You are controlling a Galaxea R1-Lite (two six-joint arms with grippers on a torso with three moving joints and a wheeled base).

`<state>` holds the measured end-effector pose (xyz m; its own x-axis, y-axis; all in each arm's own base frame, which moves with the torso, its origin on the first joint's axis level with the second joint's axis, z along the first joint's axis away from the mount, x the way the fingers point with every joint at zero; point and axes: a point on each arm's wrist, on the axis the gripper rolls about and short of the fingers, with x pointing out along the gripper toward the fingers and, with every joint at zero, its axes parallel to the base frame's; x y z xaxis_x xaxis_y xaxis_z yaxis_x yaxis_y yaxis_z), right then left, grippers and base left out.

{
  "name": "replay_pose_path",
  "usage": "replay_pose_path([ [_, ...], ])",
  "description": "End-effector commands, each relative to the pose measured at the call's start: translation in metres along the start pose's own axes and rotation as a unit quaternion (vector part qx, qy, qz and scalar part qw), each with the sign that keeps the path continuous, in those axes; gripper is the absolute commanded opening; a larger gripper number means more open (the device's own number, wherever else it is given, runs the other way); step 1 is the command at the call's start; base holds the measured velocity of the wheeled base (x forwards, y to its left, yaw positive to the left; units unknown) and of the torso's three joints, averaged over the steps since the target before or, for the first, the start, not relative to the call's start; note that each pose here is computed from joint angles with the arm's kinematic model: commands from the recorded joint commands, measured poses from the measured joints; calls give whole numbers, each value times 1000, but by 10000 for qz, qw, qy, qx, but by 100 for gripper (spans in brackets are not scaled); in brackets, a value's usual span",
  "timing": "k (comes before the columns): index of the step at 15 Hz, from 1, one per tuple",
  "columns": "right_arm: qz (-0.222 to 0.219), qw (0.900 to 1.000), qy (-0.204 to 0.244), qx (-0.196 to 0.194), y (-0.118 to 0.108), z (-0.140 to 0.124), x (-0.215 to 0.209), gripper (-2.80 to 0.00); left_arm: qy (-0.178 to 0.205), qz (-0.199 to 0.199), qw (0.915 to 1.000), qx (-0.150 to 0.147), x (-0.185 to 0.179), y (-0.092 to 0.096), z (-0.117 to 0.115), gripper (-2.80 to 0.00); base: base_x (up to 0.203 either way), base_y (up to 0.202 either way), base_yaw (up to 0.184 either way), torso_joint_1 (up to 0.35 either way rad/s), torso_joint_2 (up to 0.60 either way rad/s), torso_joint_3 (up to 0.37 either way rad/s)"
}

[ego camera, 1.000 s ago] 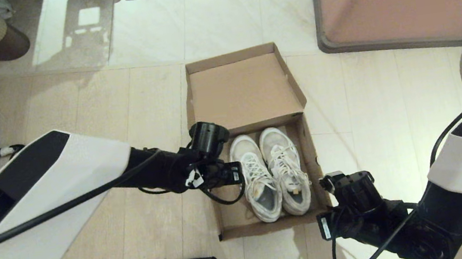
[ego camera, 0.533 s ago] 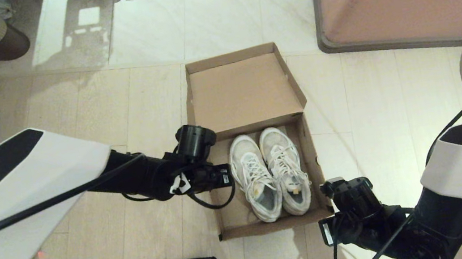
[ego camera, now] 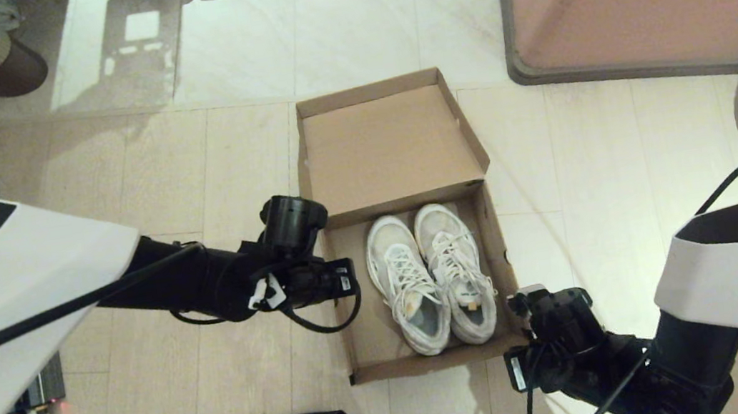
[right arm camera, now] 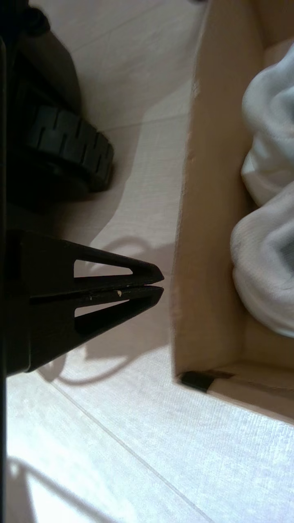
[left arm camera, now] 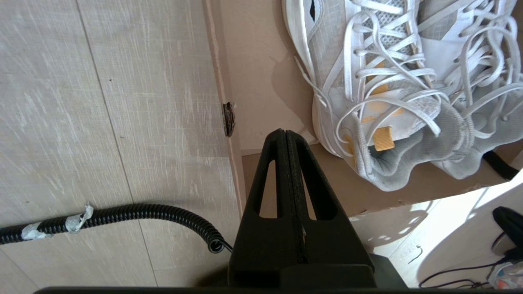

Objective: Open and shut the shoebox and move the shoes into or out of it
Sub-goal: Close the shoe box

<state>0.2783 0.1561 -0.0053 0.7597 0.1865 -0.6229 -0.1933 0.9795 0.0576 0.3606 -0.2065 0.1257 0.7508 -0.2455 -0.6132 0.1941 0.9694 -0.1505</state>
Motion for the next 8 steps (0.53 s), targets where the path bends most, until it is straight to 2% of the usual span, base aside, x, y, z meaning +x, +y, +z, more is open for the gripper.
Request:
replay_pose_path([
  [1, -43, 9999, 108, -9, 0, -8, 8, -280, -50, -6, 10000, -21, -4, 1, 2, -280, 0, 0, 0, 0, 0, 0],
  [5, -419, 9991, 4, -33, 2, -8, 25, -280, -257, -35, 9996, -77, -20, 4, 14, -280, 0, 0, 0, 0, 0, 0],
  [8, -540, 9985, -24, -28, 2, -9, 36, -280, -262, 13, 9996, -117, -31, 11, 13, -280, 0, 0, 0, 0, 0, 0],
])
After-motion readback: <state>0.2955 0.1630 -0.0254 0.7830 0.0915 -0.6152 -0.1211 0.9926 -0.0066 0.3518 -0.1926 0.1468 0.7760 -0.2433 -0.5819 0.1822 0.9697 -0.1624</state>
